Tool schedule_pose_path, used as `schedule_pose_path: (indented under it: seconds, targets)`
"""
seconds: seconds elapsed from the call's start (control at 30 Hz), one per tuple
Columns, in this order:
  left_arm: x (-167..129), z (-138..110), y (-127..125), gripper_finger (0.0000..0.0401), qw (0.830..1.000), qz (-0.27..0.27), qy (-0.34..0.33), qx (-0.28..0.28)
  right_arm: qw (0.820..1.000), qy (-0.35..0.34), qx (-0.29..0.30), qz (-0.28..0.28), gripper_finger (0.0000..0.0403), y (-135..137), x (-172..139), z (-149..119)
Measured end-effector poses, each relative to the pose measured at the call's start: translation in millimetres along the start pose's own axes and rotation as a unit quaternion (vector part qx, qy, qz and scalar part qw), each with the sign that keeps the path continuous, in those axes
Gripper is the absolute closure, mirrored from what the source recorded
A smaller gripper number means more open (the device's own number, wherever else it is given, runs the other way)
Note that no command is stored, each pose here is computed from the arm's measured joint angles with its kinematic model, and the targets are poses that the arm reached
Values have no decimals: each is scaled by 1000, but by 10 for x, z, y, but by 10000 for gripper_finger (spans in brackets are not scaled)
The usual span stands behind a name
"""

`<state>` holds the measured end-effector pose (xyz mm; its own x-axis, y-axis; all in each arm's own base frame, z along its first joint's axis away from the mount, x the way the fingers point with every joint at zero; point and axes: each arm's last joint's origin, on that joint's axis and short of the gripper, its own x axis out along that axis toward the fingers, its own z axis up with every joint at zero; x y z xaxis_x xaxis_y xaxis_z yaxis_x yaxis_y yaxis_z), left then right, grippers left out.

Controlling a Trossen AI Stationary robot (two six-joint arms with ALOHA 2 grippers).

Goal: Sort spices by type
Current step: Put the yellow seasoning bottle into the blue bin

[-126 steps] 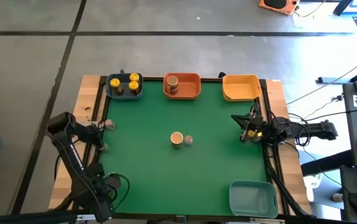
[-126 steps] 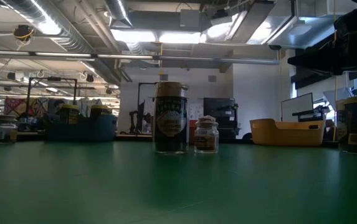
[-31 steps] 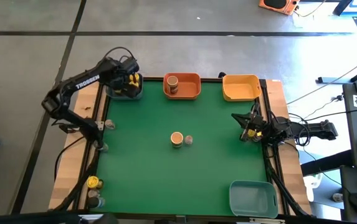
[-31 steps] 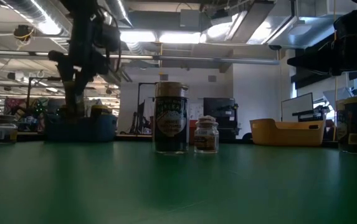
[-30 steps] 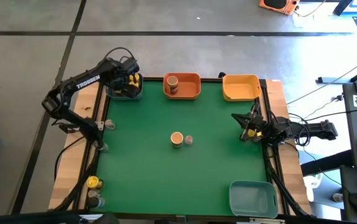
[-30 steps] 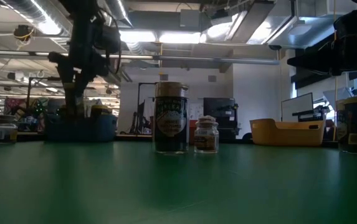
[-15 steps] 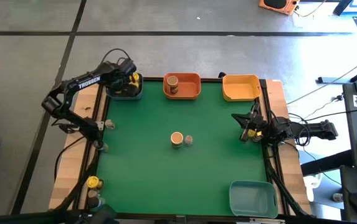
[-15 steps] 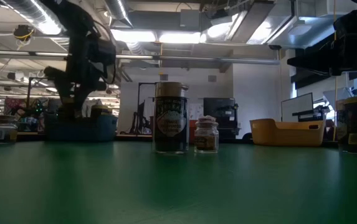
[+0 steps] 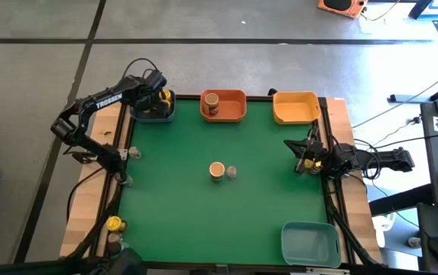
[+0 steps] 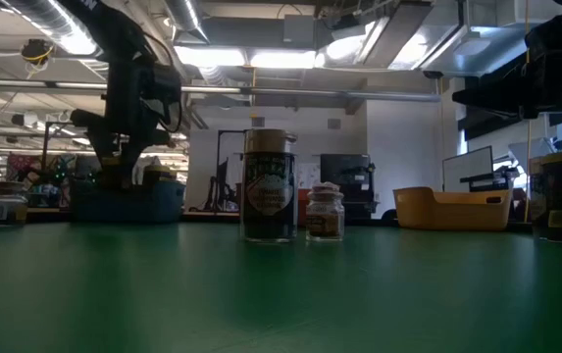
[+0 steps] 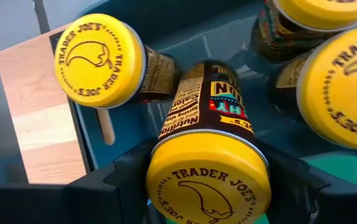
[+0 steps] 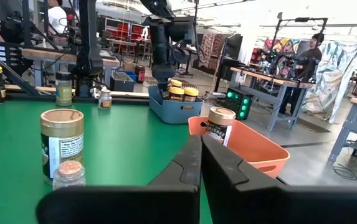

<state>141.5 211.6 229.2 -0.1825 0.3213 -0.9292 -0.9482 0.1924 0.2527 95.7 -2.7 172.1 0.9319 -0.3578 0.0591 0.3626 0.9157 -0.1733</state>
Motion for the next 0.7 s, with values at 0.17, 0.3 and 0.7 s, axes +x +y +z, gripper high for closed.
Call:
schedule_pose_path:
  seconds: [0.17, 0.3, 0.7]
  targets:
    - [1, 2, 0, 150, 1000, 0, 0, 3, 1000, 0, 0, 0, 391, 0, 0, 1]
    - [0, 10, 3, 142, 1000, -1, -3, -1, 1000, 0, 1, 1, 391, 0, 0, 1]
    - [-211, 118, 49, 82, 1000, -8, -20, 3, 1000, -1, 0, 1, 391, 0, 0, 2]
